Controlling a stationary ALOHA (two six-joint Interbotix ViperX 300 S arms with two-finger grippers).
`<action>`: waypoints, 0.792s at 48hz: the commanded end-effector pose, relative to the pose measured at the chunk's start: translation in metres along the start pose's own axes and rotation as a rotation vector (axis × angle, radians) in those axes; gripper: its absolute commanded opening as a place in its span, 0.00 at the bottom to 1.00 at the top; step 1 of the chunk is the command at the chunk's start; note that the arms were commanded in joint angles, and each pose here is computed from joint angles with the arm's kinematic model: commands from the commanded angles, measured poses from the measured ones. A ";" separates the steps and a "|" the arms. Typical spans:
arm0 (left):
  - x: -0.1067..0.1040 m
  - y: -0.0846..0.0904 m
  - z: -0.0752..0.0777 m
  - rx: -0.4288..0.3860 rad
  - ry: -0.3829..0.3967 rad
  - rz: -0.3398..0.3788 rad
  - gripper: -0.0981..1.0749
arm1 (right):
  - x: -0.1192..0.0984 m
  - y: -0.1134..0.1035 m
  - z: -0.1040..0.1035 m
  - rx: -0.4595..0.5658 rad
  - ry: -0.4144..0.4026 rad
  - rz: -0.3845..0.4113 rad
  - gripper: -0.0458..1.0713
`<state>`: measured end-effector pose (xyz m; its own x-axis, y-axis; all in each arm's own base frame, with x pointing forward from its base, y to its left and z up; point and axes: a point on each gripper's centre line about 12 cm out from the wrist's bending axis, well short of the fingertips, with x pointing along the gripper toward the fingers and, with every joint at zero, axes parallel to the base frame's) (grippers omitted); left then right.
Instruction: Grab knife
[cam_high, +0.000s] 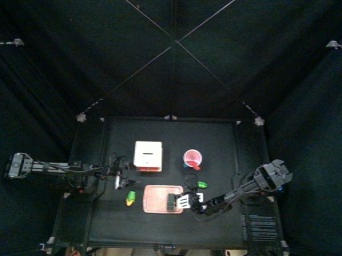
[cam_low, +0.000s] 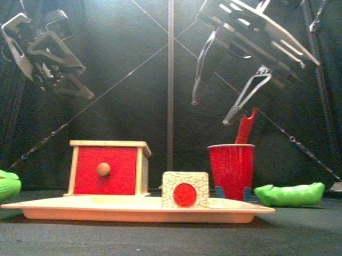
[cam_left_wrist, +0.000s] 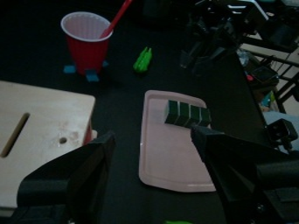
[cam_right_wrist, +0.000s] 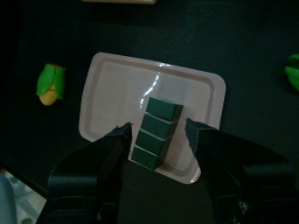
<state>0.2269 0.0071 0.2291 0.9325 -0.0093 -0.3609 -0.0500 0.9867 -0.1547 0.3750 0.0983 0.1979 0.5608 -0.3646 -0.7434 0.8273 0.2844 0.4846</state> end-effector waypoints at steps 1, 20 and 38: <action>0.002 -0.003 0.017 0.015 -0.037 -0.011 0.94 | -0.021 0.009 0.014 -0.024 0.008 0.074 0.82; 0.002 -0.003 0.040 0.113 -0.088 -0.003 0.94 | -0.088 0.016 0.066 -0.115 -0.023 0.284 0.81; 0.003 0.002 0.028 0.043 -0.063 0.016 0.94 | -0.109 -0.003 0.119 -0.033 -0.080 0.302 0.81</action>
<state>0.2374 0.0118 0.2489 0.9490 0.0088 -0.3152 -0.0466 0.9925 -0.1126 0.3232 0.0414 0.3149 0.7686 -0.3123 -0.5583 0.6383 0.4329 0.6366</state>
